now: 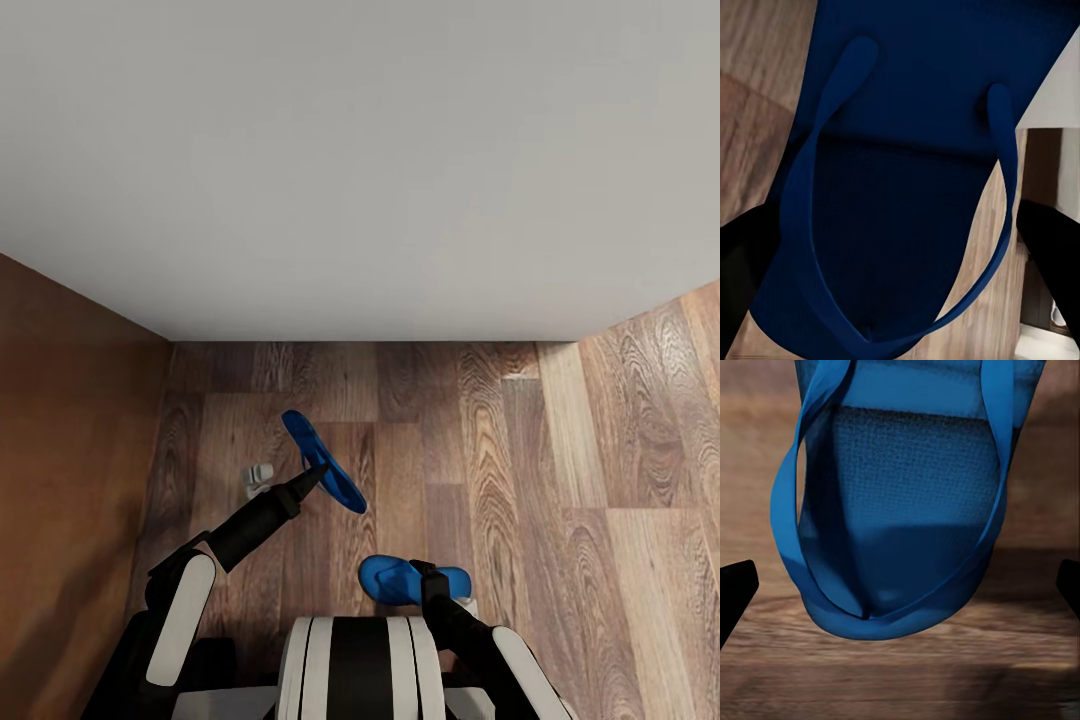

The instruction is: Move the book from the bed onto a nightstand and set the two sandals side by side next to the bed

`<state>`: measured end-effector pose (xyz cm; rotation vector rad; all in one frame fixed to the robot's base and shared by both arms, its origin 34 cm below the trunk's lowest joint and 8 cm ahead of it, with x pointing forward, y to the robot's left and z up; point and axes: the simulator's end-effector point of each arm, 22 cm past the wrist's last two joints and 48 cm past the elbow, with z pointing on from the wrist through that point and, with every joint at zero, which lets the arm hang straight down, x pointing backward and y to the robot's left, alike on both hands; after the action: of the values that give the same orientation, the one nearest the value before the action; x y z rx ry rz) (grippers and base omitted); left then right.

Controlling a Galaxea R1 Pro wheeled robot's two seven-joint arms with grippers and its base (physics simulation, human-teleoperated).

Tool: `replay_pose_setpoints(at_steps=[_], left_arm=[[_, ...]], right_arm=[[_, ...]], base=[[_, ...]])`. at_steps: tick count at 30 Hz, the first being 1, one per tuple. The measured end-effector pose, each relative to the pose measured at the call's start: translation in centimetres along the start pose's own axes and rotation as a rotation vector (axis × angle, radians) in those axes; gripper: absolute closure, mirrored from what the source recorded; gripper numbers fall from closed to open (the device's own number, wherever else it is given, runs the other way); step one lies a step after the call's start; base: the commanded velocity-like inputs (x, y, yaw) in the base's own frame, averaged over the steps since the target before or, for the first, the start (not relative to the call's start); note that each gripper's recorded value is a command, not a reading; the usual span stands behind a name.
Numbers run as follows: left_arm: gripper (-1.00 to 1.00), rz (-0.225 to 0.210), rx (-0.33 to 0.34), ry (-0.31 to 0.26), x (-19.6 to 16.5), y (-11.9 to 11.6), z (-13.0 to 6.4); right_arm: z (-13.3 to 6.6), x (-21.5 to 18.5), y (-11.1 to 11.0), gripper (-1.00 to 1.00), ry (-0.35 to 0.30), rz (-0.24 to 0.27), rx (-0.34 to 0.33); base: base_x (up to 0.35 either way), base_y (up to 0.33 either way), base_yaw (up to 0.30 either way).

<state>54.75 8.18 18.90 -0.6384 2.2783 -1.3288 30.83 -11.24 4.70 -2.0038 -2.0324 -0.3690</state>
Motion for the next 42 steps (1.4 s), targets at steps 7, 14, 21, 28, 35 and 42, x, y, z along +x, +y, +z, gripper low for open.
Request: replay_pose_setpoints(at_steps=[7, 14, 21, 28, 35, 42], left_arm=[[1.0, 0.0, 0.0, 0.0, 0.0, 0.0, 0.0], [1.0, 0.0, 0.0, 0.0, -0.01, 0.0, 0.0], [1.0, -0.008, -0.007, 0.005, 0.37, 0.59, 0.06], [1.0, -0.008, -0.007, 0.004, 0.35, 0.59, 0.06], [1.0, -0.008, -0.007, 0.005, 0.36, 0.59, 0.06], [1.0, -0.008, -0.007, 0.005, 0.37, 0.59, 0.06]], right_arm=[[0.0, 0.0, 0.0, -1.0, 0.0, 0.0, 0.0], [0.0, 0.0, 0.0, -1.0, 0.0, 0.0, 0.0], [0.29, -0.1, -0.54, -1.0, 0.0, 0.004, 0.012], [0.29, -0.1, -0.54, -1.0, 0.0, 0.004, 0.011], [0.29, -0.1, -0.53, -1.0, 0.0, 0.004, 0.011], [0.29, -0.1, -0.54, -1.0, 0.0, 0.004, 0.011]], base=[[0.0, 0.0, 0.0], [0.0, 0.0, 0.0], [0.0, 0.0, 0.0], [0.0, 0.0, 0.0], [0.0, 0.0, 0.0], [0.0, 0.0, 0.0]])
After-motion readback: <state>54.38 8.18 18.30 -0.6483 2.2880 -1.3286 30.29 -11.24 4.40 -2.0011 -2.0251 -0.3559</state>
